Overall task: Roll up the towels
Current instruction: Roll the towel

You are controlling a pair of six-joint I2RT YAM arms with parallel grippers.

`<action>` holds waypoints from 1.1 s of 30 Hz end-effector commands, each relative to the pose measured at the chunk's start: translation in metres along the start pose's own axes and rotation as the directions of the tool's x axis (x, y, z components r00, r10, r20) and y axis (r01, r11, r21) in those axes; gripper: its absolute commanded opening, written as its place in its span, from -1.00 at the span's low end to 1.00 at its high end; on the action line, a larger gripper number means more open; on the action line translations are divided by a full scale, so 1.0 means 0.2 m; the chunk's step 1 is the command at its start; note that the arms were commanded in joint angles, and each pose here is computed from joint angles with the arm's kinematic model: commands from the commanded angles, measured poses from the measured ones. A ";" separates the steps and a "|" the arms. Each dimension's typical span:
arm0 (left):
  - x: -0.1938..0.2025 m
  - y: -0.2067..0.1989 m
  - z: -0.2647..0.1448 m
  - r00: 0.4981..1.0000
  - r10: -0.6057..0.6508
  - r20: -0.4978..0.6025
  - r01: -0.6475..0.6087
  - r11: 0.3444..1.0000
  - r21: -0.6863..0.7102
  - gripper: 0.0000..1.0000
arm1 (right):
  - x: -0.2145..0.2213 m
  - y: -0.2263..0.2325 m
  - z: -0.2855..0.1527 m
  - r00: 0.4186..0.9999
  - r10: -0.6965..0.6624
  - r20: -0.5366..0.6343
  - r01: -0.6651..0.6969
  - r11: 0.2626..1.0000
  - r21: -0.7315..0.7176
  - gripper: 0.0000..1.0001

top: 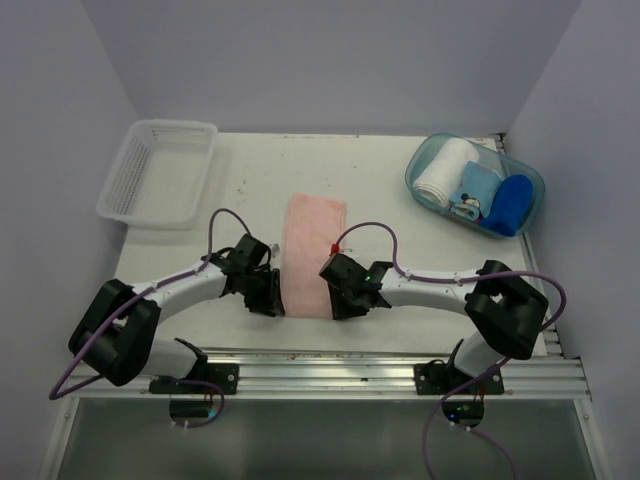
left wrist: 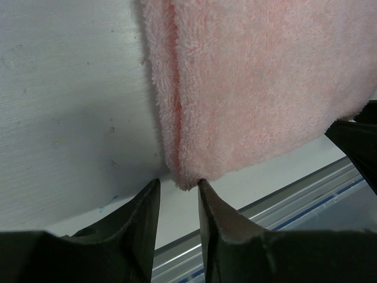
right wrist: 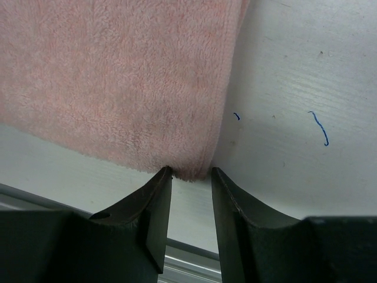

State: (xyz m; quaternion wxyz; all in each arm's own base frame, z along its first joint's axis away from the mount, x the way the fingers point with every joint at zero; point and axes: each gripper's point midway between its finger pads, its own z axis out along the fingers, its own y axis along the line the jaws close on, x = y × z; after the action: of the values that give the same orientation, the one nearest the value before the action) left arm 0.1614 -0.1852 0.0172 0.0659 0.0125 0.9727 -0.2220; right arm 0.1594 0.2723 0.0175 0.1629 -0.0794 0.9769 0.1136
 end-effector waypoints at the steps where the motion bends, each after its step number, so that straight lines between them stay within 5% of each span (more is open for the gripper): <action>1: 0.00 -0.03 0.02 1.000 0.007 0.000 -0.007 0.999 0.045 -0.34 | -0.02 0.04 0.01 1.000 0.012 0.009 -0.012 1.000 -0.018 -0.26; 11: 0.02 0.00 0.03 1.000 0.008 -0.013 -0.007 1.000 0.017 -0.32 | -0.01 0.02 0.00 1.000 0.017 0.007 -0.017 1.000 -0.005 -0.38; 23: 0.03 -0.03 0.04 1.000 -0.006 -0.028 0.007 0.999 0.048 -0.64 | -0.01 0.03 0.01 1.000 0.023 0.005 -0.023 1.000 -0.007 -0.63; 27: 0.02 -0.04 0.04 1.000 -0.013 -0.024 0.014 0.999 0.043 -0.97 | -0.02 0.03 0.01 1.000 0.028 0.008 -0.028 1.000 -0.001 -0.77; 33: -0.04 -0.05 0.00 1.000 -0.007 0.016 0.006 1.000 0.022 -1.00 | -0.04 0.02 -0.02 0.999 0.030 0.030 -0.030 0.999 0.010 -1.00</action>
State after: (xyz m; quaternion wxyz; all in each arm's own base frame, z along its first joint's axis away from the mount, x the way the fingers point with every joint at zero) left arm 0.1547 -0.1904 0.0120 0.0461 0.0075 0.9710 -0.2343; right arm 0.1585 0.2739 0.0178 0.1599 -0.0704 0.9776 0.1173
